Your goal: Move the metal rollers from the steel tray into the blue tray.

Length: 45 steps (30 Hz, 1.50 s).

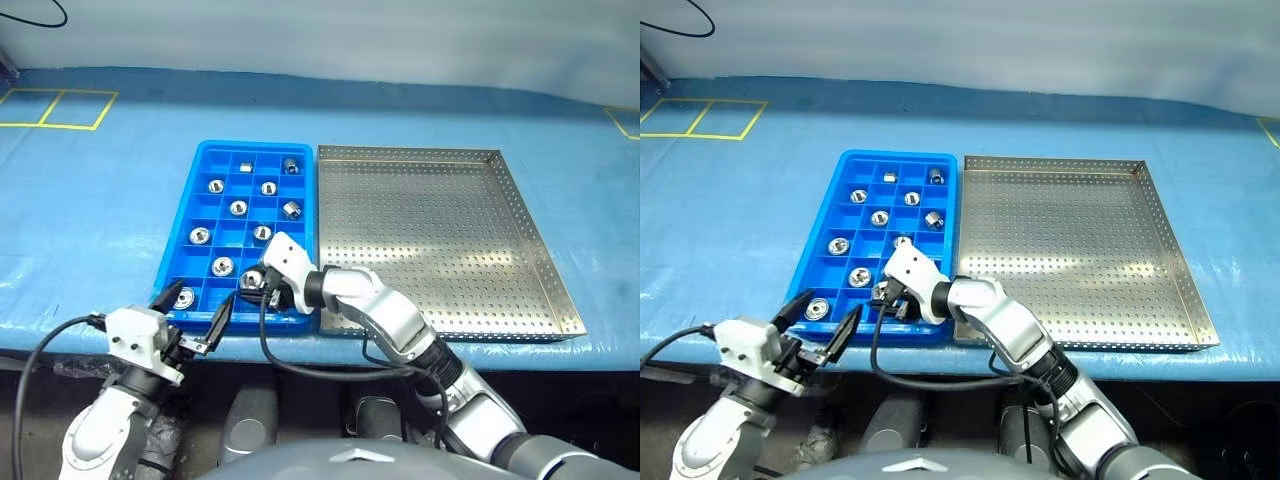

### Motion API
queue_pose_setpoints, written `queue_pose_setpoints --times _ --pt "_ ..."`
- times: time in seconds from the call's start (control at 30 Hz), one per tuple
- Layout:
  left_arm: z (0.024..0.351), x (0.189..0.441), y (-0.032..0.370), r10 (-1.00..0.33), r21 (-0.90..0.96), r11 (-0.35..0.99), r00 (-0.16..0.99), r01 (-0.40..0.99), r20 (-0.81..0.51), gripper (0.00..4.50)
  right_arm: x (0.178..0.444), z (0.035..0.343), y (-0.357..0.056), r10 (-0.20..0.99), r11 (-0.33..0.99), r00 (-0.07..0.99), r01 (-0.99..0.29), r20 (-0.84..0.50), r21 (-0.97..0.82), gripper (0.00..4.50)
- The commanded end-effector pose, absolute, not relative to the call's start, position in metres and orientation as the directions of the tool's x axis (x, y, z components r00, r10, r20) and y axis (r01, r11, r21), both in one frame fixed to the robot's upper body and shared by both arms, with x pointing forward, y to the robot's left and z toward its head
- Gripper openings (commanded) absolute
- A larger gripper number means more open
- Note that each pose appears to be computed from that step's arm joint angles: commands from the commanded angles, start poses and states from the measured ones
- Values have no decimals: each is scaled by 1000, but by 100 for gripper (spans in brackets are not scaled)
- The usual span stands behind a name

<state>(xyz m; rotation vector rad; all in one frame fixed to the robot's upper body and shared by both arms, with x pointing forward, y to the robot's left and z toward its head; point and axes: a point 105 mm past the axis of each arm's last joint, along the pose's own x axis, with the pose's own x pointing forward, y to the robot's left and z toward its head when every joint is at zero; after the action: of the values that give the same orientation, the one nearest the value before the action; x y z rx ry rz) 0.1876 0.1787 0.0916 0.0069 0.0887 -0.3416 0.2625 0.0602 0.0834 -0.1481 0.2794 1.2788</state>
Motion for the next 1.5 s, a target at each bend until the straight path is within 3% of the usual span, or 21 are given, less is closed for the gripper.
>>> queue_pose_setpoints --times 0.03,0.13,0.43,0.67,0.77,0.9,1.2,1.5 --pt "89 184 170 -414 -12 910 903 415 -119 450 255 67 58 910 268 220 -959 -352 93 171" --pt "83 177 166 -477 9 873 858 487 -189 450 254 65 57 907 267 214 -958 -361 101 171" --pt "76 172 172 -494 33 855 832 517 -252 450 256 67 57 906 281 228 -954 -355 103 446" --pt "91 183 175 -491 16 867 861 498 -134 450 271 114 46 926 350 336 -935 -170 59 446" --pt "102 193 173 -485 25 873 871 488 -73 450 287 143 30 894 448 446 -892 -49 66 446" --pt "113 211 175 -441 44 896 897 442 -18 450 309 165 -6 766 639 640 -768 58 44 446" --pt "105 276 199 -195 105 975 980 198 -34 450 308 116 -95 574 804 805 -589 -152 -83 446" --pt "101 295 189 -215 98 971 976 218 -40 450 287 96 -127 453 877 866 -475 -213 -67 446"
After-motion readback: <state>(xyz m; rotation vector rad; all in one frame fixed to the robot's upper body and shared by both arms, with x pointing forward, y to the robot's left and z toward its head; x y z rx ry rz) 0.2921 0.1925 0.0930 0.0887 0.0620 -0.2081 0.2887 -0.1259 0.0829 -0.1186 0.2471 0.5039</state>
